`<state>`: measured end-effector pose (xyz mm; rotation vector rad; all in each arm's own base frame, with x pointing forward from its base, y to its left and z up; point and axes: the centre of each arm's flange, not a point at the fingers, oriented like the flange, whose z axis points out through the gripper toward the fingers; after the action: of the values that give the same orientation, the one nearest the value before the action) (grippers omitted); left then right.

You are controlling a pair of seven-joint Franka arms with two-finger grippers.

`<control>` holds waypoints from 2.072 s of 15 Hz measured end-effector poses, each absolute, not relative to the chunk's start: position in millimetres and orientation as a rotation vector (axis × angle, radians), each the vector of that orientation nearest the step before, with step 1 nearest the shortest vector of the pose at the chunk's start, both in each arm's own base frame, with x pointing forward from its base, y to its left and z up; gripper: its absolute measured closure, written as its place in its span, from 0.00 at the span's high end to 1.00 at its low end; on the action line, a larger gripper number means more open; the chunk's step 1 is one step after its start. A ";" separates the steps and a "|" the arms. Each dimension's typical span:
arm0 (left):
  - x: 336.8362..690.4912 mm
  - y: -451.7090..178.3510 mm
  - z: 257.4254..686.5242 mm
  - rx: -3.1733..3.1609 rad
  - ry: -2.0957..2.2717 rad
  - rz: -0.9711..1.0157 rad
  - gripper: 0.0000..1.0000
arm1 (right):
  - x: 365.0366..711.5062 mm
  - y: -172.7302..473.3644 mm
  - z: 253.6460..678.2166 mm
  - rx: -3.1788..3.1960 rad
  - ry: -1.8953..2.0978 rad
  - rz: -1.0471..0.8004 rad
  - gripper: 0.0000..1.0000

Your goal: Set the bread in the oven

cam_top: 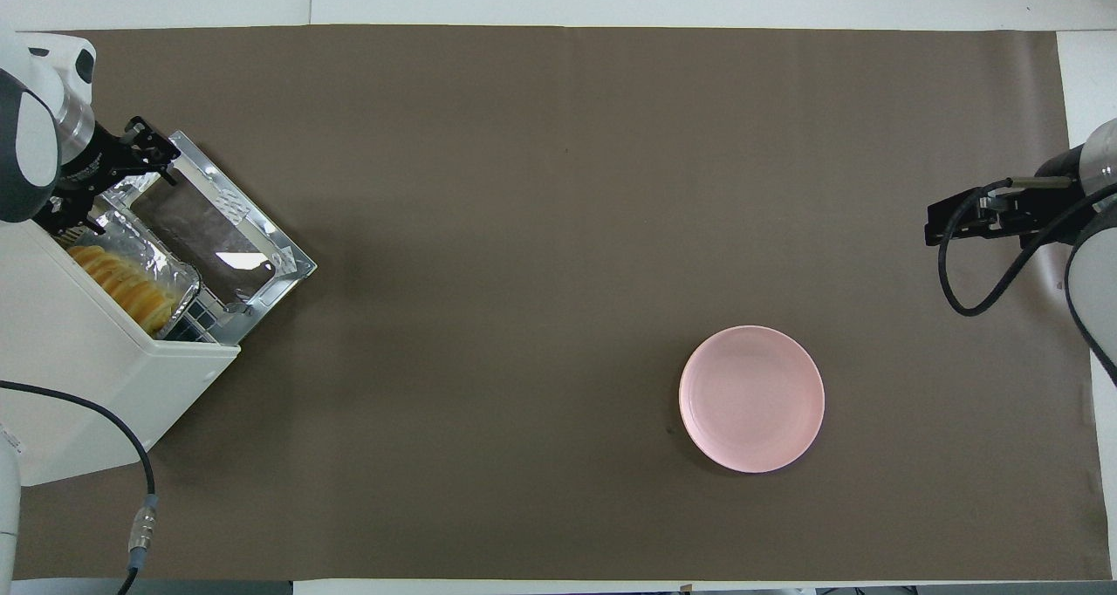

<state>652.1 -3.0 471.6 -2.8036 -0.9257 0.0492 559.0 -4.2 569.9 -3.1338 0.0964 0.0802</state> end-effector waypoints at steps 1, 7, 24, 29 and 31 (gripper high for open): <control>655.9 -3.3 485.8 -2.848 -0.832 -0.006 1.00 | 559.0 -4.2 569.8 -3.134 0.096 0.080 1.00; 622.6 17.5 548.5 -3.060 -0.130 0.073 1.00 | 559.0 -4.2 569.9 -3.134 0.096 0.080 1.00; 541.1 -23.1 614.7 -3.171 0.297 0.298 1.00 | 559.0 -4.2 569.8 -3.134 0.096 0.080 1.00; 539.1 -29.6 604.8 -3.168 0.318 0.302 1.00 | 559.0 -4.2 569.9 -3.134 0.096 0.080 1.00; 535.9 -37.0 595.9 -3.164 0.338 0.308 1.00 | 559.0 -4.2 569.9 -3.134 0.096 0.080 1.00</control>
<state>535.9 -37.0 595.9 -3.1638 0.3385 0.3083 559.0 -4.2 569.9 -3.1338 0.0964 0.0802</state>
